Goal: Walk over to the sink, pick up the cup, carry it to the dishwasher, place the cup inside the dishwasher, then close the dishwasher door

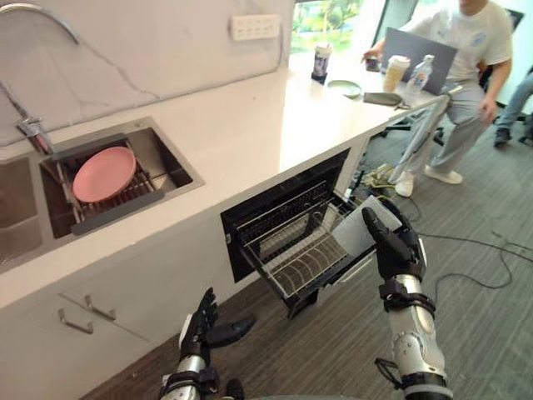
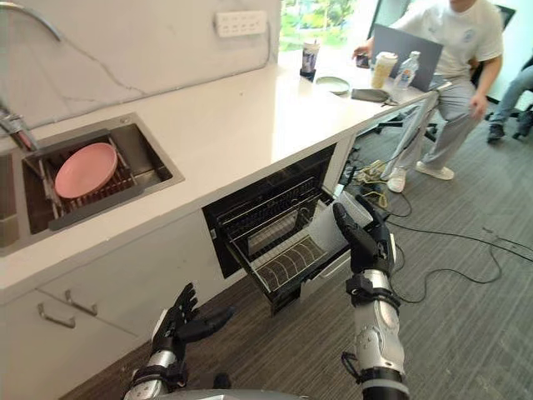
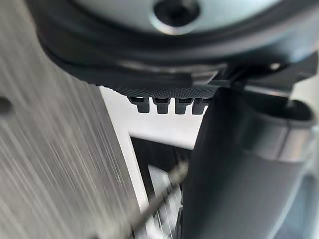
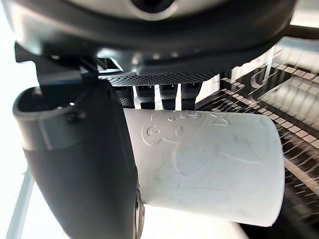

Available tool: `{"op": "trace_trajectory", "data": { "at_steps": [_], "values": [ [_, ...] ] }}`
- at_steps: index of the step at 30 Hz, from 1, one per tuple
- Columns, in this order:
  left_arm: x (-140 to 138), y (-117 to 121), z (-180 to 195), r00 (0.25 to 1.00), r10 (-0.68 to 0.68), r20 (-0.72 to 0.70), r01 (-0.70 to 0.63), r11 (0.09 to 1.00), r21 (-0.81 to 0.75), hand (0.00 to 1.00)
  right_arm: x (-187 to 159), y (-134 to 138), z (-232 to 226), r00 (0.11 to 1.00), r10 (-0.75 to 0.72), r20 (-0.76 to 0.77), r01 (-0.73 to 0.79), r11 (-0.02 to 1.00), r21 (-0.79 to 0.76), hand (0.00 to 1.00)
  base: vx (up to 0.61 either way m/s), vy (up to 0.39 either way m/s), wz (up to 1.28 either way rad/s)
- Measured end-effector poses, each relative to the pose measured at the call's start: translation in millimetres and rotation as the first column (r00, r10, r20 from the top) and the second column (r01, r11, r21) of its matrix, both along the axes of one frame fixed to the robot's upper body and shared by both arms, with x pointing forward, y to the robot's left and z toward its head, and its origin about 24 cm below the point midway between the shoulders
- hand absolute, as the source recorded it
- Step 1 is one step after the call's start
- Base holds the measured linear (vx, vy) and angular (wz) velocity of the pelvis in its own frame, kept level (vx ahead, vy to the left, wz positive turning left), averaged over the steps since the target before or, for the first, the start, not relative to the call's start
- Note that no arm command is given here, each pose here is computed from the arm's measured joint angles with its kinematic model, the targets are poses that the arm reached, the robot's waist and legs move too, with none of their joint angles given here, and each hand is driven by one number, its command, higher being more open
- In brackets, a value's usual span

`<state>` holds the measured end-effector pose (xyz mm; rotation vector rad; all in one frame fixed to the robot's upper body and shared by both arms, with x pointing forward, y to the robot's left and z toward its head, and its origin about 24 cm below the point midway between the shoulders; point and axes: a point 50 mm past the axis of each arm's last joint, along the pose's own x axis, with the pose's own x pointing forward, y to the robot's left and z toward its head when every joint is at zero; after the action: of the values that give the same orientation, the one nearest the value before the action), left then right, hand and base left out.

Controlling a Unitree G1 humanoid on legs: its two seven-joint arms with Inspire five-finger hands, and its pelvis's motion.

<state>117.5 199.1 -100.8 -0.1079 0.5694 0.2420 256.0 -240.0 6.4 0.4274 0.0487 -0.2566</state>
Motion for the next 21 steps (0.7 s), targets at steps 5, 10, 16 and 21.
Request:
{"op": "trace_trajectory", "data": {
  "at_steps": [5,10,16,21],
  "values": [
    [5.9,29.8,6.3,0.995,0.095,0.025,-0.098,0.987,0.125,1.0,47.1,-18.0,28.4,0.999,0.008,-0.044,-0.015,0.988,-0.154,0.0,0.0,-0.016,0.37],
    [30.4,41.4,18.1,0.986,0.121,0.115,-0.139,0.977,0.16,1.0,98.5,-29.6,107.2,0.996,0.022,0.092,0.004,0.961,-0.278,0.0,-0.03,0.001,0.17],
    [22.7,43.0,8.6,0.989,0.135,0.062,-0.144,0.974,0.174,1.0,116.8,-33.7,140.0,0.994,0.075,0.079,-0.041,0.93,-0.366,0.0,0.0,0.016,0.09],
    [14.0,44.0,-0.6,0.99,0.139,0.0,-0.136,0.973,0.186,1.0,122.5,-41.5,137.0,0.993,0.098,-0.061,-0.115,0.891,-0.438,0.0,0.01,0.028,0.06]
  ]
}}
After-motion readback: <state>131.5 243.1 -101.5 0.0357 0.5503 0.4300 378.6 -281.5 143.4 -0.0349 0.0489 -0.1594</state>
